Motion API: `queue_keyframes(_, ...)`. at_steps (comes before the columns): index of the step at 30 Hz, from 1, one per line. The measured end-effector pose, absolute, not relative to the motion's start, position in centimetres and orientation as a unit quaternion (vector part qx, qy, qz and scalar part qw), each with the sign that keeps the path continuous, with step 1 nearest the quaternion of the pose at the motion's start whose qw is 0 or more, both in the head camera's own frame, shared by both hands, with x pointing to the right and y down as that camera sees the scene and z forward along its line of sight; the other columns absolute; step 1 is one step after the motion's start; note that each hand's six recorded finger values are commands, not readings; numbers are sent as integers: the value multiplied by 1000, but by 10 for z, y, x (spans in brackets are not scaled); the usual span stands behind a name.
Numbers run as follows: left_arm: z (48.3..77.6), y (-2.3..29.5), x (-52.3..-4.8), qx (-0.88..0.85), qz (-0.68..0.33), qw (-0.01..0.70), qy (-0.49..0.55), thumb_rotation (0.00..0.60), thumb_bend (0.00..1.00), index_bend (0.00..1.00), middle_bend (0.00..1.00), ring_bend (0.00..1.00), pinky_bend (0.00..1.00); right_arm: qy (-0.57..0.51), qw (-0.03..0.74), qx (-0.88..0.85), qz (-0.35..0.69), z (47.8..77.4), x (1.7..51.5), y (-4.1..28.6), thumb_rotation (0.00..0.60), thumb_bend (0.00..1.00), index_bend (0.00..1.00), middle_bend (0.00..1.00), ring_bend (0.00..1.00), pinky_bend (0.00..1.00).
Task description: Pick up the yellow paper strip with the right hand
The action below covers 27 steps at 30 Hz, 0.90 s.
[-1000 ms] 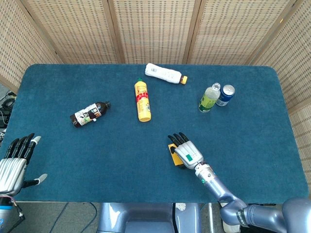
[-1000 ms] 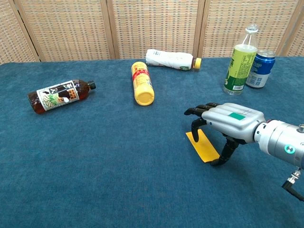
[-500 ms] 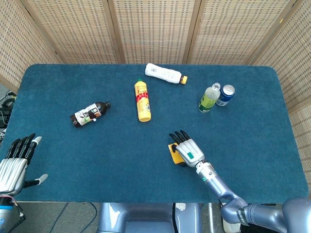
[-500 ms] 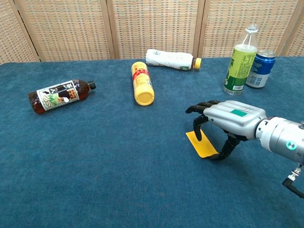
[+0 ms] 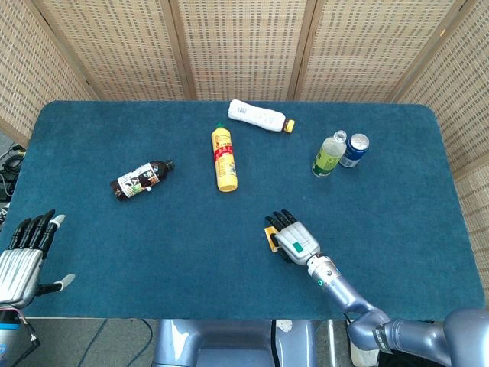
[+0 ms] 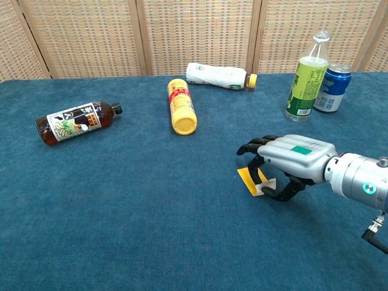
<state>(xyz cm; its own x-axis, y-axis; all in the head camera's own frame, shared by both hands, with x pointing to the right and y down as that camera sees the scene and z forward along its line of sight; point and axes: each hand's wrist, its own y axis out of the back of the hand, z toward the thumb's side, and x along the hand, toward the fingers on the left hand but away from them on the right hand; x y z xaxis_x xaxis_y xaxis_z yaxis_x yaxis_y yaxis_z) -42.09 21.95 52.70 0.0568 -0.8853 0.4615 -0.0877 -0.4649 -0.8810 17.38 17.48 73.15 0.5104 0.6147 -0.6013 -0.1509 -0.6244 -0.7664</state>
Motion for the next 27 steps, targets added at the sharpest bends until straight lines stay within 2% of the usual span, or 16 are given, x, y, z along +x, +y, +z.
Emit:
queue_keyframes(5, 527, 220, -420, -639, -571, 347, 381, 600, 0, 0, 0, 0, 0, -172, 409, -767, 464, 729, 171, 164, 600, 500, 813, 83, 0, 0)
queue_keyframes(8, 527, 218, -422, -638, -570, 346, 384, 600, 0, 0, 0, 0, 0, -186, 422, -761, 457, 723, 163, 146, 600, 489, 820, 87, 0, 0)
queue_keyframes(17, 521, 216, -430, -638, -568, 336, 398, 600, 0, 0, 0, 0, 0, -297, 432, -737, 427, 673, 135, 53, 600, 481, 834, 89, 0, 0)
queue_keyframes(23, 520, 215, -431, -642, -563, 334, 399, 600, 0, 0, 0, 0, 0, -313, 411, -755, 404, 650, 126, 50, 600, 475, 841, 90, 0, 0)
queue_keyframes(27, 520, 216, -427, -651, -559, 334, 391, 600, 0, 0, 0, 0, 0, -317, 304, -814, 380, 643, 109, 70, 600, 457, 842, 89, 0, 0)
